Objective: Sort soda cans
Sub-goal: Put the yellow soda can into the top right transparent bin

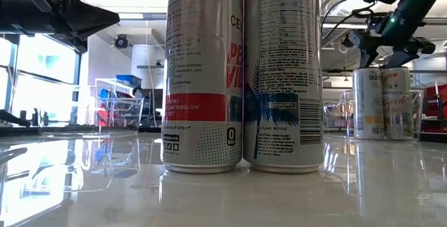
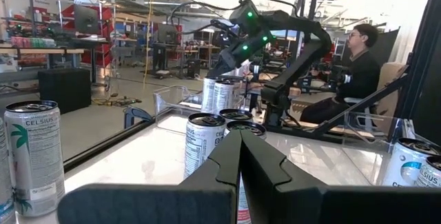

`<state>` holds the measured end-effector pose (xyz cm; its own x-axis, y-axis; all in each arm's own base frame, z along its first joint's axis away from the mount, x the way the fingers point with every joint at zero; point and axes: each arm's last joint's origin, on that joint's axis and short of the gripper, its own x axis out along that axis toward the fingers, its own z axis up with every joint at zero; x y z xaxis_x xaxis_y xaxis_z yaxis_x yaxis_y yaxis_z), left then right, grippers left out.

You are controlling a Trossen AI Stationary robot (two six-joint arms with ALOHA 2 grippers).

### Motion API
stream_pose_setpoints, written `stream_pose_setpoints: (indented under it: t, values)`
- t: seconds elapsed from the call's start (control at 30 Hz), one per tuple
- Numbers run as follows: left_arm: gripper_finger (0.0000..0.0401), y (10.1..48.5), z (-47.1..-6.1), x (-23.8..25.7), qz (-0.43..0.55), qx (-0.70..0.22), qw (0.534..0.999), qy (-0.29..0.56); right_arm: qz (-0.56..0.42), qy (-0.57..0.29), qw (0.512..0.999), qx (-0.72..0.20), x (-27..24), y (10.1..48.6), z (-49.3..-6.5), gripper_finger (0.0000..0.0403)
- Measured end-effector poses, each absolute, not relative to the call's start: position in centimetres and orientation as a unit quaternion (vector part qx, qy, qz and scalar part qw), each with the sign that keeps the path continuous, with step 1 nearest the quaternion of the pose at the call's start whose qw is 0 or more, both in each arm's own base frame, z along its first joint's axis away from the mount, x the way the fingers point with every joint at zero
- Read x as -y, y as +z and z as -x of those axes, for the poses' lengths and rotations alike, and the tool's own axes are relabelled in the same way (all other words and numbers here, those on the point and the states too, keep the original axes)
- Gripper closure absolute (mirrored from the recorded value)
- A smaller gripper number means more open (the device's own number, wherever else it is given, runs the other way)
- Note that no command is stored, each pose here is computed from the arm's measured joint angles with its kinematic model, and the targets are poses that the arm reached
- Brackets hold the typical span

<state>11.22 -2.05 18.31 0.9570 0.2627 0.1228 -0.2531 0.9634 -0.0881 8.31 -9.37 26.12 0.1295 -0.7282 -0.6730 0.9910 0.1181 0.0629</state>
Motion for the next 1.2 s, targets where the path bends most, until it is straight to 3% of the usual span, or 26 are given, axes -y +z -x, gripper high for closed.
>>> stream_pose_setpoints:
  t: [0.33,0.57,0.8,1.03,1.2]
  values:
    - [0.0401,18.3,-11.2,2.0,0.036,0.067,0.988,0.134,-0.24,-0.52,0.801,-0.176,8.4,30.4,-10.3,0.01]
    - [0.0401,18.3,-11.2,2.0,0.04,0.067,0.988,0.134,-0.214,-0.395,0.88,-0.155,6.4,31.1,-14.0,0.01]
    - [0.0401,18.3,-11.2,2.0,0.045,0.068,0.988,0.134,-0.125,-0.229,0.951,-0.166,1.9,30.5,-20.2,0.01]
    - [0.0401,18.3,-11.2,2.1,0.079,0.073,0.986,0.126,-0.066,-0.042,0.988,-0.13,-4.7,29.4,-24.6,0.01]
    - [0.0401,18.5,-11.2,2.0,0.122,0.089,0.981,0.122,-0.04,-0.003,0.994,-0.1,-7.6,28.8,-25.9,0.01]
